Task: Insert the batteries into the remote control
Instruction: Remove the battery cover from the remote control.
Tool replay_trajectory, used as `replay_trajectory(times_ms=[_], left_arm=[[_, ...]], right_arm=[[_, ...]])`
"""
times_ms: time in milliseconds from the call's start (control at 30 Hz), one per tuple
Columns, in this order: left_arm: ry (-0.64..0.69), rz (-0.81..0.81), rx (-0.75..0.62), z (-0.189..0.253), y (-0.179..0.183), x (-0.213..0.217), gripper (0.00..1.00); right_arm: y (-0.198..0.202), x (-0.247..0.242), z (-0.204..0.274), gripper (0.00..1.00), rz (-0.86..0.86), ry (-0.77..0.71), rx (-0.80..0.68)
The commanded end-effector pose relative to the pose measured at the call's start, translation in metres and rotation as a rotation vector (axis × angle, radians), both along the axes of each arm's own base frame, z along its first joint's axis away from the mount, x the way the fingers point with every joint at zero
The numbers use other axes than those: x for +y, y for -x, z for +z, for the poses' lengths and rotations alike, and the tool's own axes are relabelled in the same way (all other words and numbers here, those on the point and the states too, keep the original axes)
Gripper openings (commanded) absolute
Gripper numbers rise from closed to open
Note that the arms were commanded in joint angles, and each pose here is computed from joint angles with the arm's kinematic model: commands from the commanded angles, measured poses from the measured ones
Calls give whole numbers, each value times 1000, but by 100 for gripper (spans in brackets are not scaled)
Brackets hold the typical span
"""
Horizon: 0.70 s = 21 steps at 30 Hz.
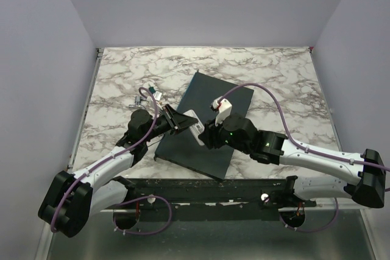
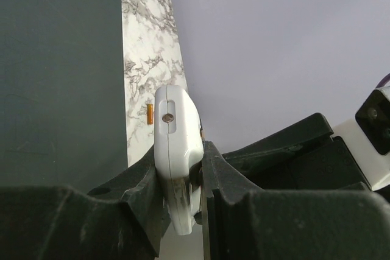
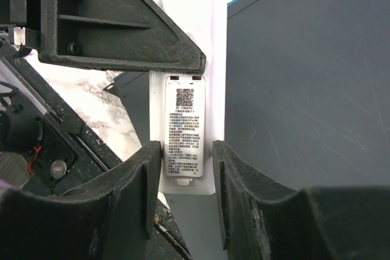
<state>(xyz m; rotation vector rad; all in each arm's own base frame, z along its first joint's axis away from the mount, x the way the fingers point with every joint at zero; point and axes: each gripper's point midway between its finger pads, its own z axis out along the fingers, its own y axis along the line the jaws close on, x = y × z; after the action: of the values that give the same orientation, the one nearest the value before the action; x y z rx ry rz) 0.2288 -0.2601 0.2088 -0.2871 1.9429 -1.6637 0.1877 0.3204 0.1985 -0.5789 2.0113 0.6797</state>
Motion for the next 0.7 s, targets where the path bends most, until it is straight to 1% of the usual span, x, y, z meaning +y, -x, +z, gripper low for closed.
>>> replay_trajectory(times_ms=[0,367,667], left_arm=[[32,0,-52,19,-2,-2,0],[25,6,-44,15,-3,-1,0],[0,14,-13,1,-2,0,0]], right_arm=[[0,6,10,43,23,-19,-11],[5,8,12,28,66,-21,-14],[1,-5,44,25,17,-105,-86]])
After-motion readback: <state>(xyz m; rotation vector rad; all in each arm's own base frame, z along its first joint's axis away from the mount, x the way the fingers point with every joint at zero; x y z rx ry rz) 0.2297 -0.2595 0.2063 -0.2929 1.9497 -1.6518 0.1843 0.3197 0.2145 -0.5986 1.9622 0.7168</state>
